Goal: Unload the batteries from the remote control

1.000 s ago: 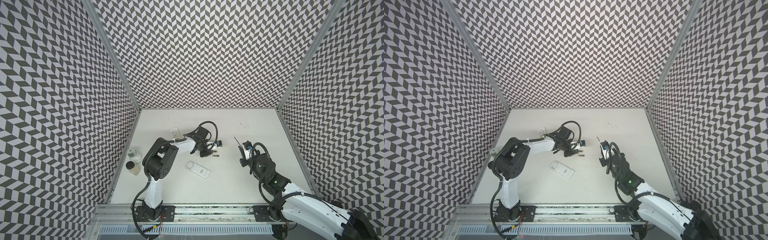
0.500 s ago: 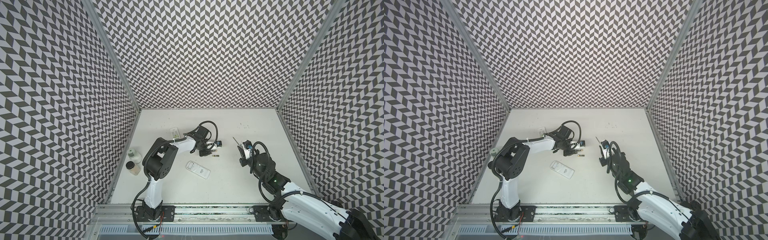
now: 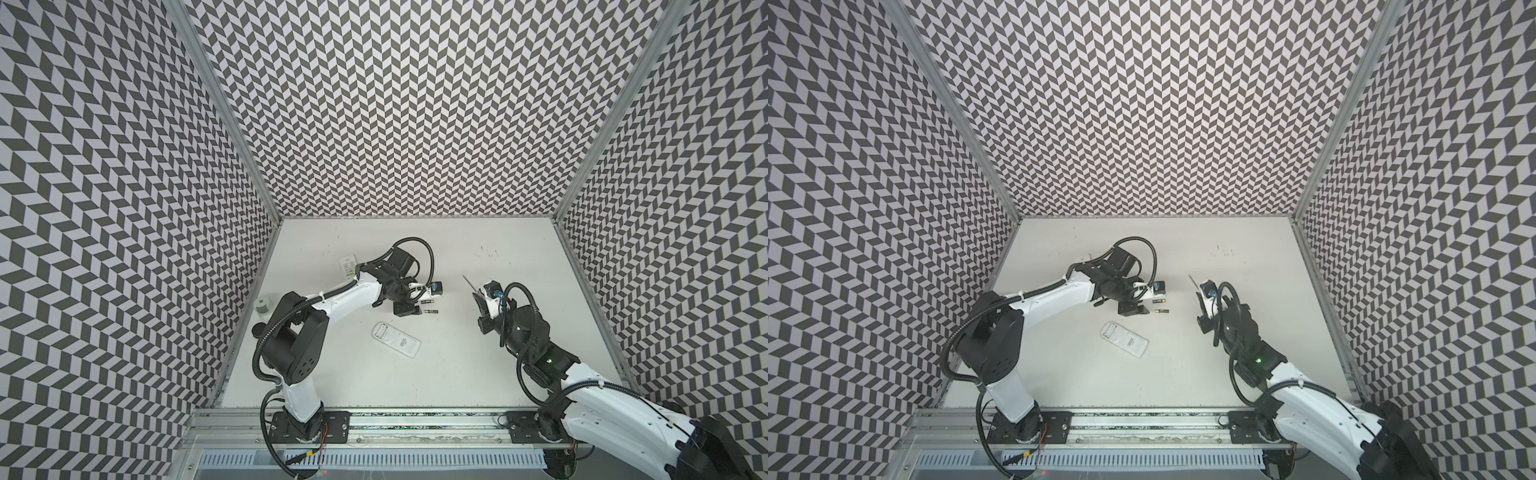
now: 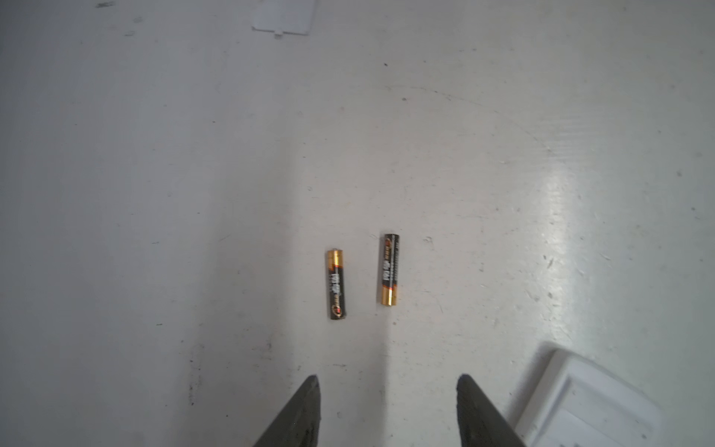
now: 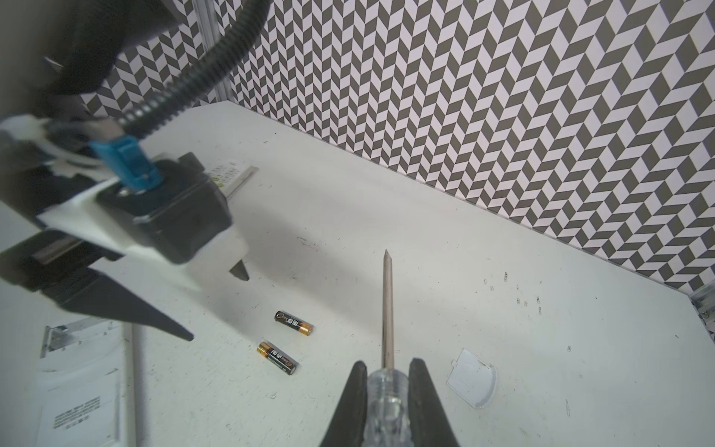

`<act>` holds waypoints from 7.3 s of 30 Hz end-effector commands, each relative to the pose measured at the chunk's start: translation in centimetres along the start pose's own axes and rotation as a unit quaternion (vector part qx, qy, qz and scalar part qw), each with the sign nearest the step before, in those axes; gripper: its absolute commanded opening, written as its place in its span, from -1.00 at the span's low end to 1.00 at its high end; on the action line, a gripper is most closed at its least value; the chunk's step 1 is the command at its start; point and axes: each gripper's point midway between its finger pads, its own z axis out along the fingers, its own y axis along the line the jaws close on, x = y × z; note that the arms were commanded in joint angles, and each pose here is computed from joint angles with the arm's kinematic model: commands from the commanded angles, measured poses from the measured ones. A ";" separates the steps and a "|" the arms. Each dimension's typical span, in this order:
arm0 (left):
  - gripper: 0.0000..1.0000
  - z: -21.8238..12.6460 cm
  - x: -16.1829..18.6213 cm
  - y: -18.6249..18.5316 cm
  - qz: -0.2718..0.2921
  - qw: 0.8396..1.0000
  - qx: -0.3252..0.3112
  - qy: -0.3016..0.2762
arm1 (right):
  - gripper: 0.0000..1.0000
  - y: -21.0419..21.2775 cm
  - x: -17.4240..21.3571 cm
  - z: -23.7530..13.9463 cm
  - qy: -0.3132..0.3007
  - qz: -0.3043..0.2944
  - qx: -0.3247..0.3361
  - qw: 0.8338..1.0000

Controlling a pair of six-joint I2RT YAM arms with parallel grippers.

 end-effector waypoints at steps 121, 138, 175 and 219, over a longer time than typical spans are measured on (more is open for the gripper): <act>0.99 -10.6 20.1 14.2 -0.629 0.702 -0.335 -0.008 | 0.99 -1.6 4.8 5.7 0.062 0.192 0.030 0.979; 0.89 -4.4 22.0 13.0 -0.673 0.664 -0.325 0.021 | 0.99 -0.8 3.9 3.9 0.039 0.202 -0.005 0.979; -0.45 -8.9 13.9 13.1 -0.579 0.761 -0.267 -0.120 | 0.88 1.1 -0.8 1.7 -0.047 0.089 -0.081 0.992; -0.44 -11.5 2.9 1.2 -0.174 0.975 -0.055 -0.128 | 0.66 13.0 -5.2 7.1 -0.116 -0.567 0.040 0.814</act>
